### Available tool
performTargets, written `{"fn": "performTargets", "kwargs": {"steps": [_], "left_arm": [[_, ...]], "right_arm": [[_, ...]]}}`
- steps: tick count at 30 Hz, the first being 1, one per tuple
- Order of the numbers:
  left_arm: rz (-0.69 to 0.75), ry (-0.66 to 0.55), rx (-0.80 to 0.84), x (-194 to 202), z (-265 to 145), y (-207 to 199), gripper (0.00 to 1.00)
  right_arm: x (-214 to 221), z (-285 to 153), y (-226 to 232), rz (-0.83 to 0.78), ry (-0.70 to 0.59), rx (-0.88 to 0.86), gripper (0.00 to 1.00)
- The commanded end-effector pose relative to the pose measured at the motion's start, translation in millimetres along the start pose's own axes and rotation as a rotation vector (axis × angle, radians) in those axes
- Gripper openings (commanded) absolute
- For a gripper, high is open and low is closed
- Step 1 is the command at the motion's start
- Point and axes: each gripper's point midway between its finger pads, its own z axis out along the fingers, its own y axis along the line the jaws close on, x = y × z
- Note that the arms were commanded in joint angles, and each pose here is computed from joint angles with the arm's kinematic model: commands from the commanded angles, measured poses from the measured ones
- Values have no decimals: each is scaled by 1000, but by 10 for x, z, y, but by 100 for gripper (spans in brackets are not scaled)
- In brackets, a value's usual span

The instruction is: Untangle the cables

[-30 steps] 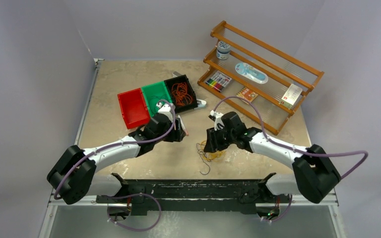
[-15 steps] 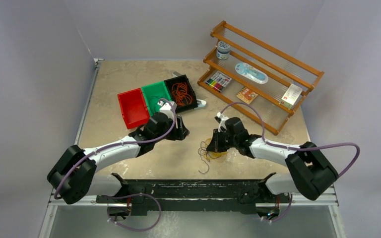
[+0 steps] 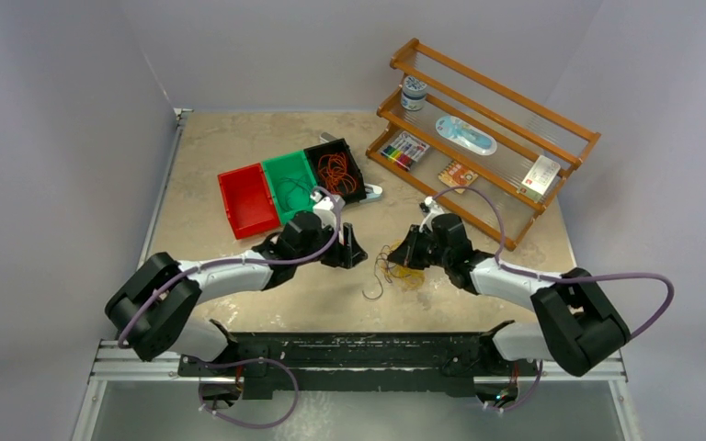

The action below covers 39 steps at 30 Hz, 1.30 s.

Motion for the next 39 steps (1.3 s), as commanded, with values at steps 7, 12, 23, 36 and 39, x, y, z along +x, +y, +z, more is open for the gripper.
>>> {"fn": "performTargets", "kwargs": {"steps": [7,12,23,36,39], "left_arm": [[66,42,130,139,216,-397,60],[59,43,123,172,317,-409,58],[59,25,79,94,461,-362,0],[201,-11,-139,-430,4,-283,0],[216,-36,-179,-586,-90,-293,0]], "right_arm": [[-165,83,1,38,-63,7,0],[-147,83,-5,39,-59,6,0],[-192,37,-27,30,-86,28,0],[-331,-73,-219,5,-173,147,25],[-309,-54,-248,4,-170,152,31]]}}
